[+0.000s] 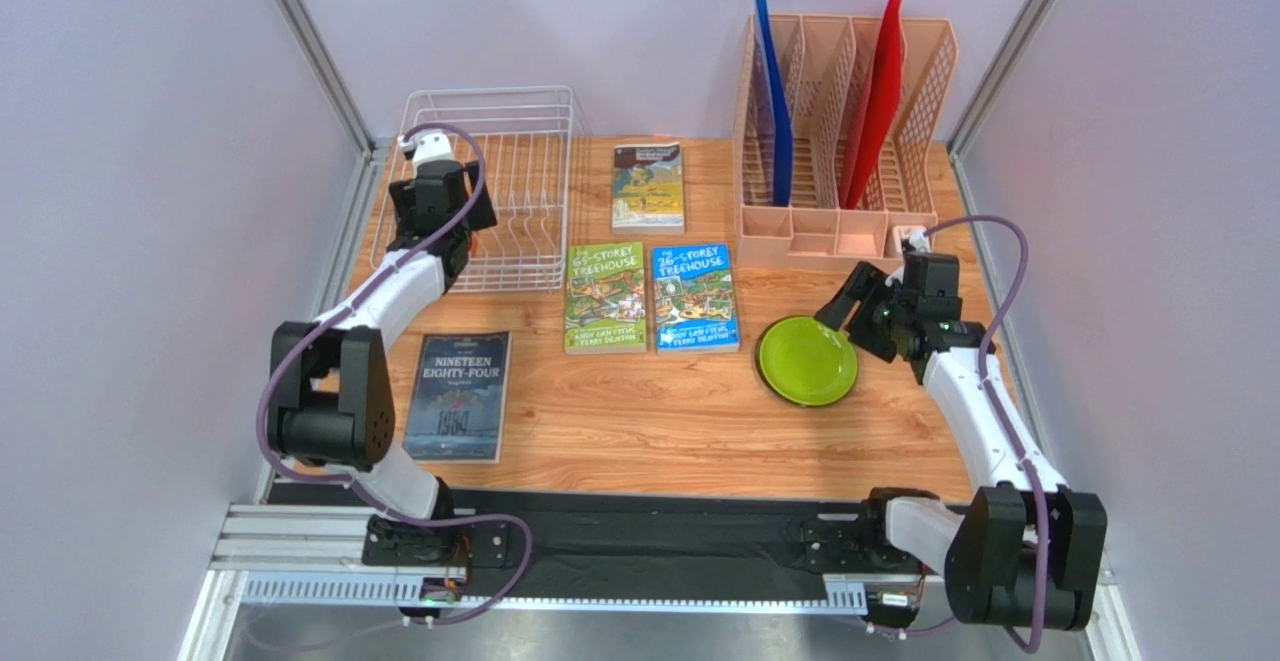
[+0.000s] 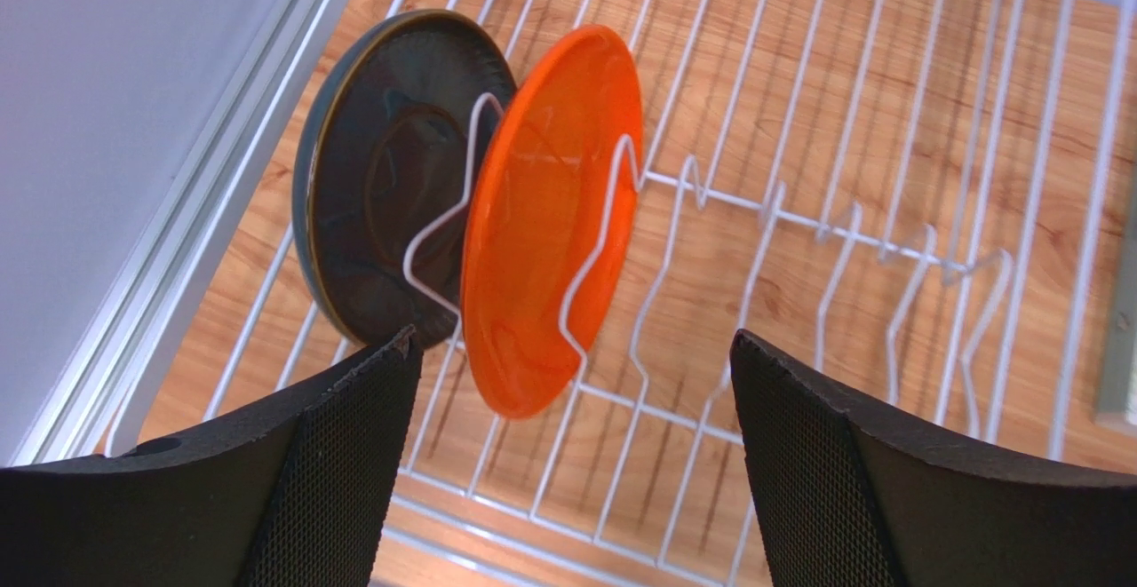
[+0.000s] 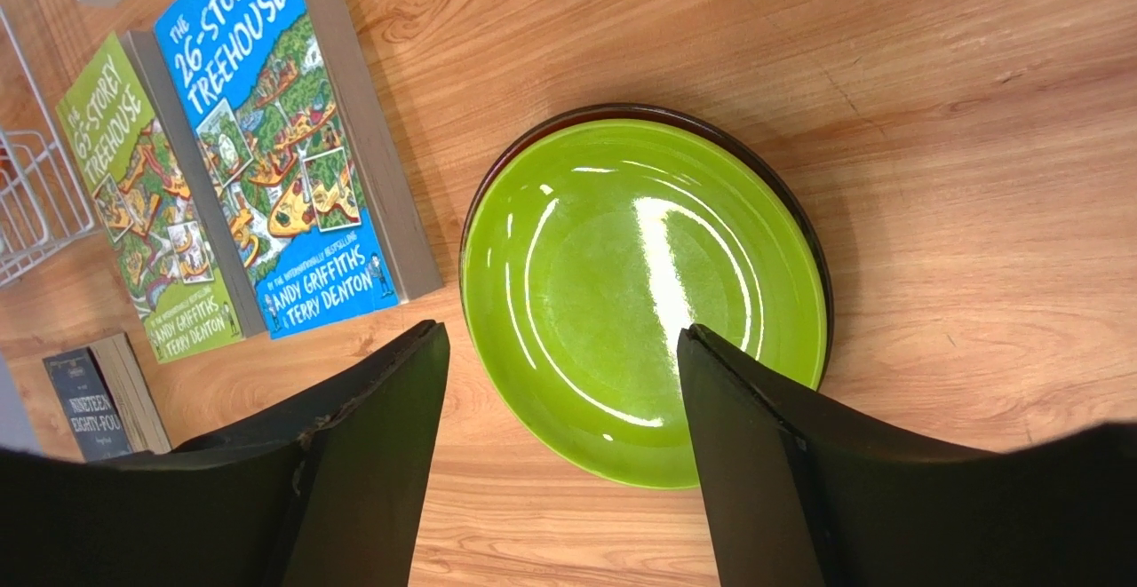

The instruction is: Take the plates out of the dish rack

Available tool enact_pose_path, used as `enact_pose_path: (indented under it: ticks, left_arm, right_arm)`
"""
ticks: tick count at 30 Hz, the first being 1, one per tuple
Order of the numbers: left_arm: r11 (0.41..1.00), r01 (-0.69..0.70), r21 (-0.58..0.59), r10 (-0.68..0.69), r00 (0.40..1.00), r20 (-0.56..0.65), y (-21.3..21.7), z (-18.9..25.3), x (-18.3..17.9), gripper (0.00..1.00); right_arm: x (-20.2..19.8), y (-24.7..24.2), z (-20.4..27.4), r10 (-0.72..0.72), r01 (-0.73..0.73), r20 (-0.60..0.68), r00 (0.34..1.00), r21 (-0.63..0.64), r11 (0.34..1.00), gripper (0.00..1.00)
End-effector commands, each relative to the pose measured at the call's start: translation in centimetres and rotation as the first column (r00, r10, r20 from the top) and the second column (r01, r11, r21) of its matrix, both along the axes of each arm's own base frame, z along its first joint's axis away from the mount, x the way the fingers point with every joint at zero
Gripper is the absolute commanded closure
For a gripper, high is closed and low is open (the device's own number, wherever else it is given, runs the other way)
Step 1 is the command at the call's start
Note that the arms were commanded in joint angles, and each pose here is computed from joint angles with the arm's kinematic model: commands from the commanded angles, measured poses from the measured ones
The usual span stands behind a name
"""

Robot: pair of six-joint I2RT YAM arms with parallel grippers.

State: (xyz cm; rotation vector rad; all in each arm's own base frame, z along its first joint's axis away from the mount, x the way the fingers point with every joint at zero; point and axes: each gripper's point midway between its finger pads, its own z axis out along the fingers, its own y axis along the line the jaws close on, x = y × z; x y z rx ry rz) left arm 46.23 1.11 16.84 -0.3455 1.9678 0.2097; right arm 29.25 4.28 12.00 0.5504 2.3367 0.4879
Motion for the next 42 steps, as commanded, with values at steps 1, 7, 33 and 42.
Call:
enact_pose_path:
  ticks: [1, 7, 33, 42]
  left_arm:
    - [0.999, -0.038, 0.016, 0.036, 0.995, 0.097, 2.0, 2.0, 3.2, 0.1]
    - [0.996, -0.084, 0.034, 0.08, 0.99, 0.113, 3.4, 0.7, 4.3, 0.12]
    - [0.998, -0.037, -0.051, 0.038, 0.999, 0.009, 2.8, -3.4, 4.1, 1.0]
    - [0.994, -0.045, 0.098, 0.039, 0.997, 0.059, 4.0, 2.0, 2.2, 1.0]
  right_arm:
    - [2.4, 0.4, 1.9, 0.043, -0.043, 0.077, 0.996, -0.002, 0.999, 0.33]
    - [3.4, 0.5, 0.9, 0.056, -0.056, 0.049, 0.997, 0.003, 0.998, 0.35]
    - [3.3, 1.0, -0.2, 0.078, -0.078, 0.014, 0.997, 0.024, 0.997, 0.36]
    - [3.1, 1.2, 0.1, 0.083, -0.084, 0.022, 0.996, 0.027, 0.996, 0.36]
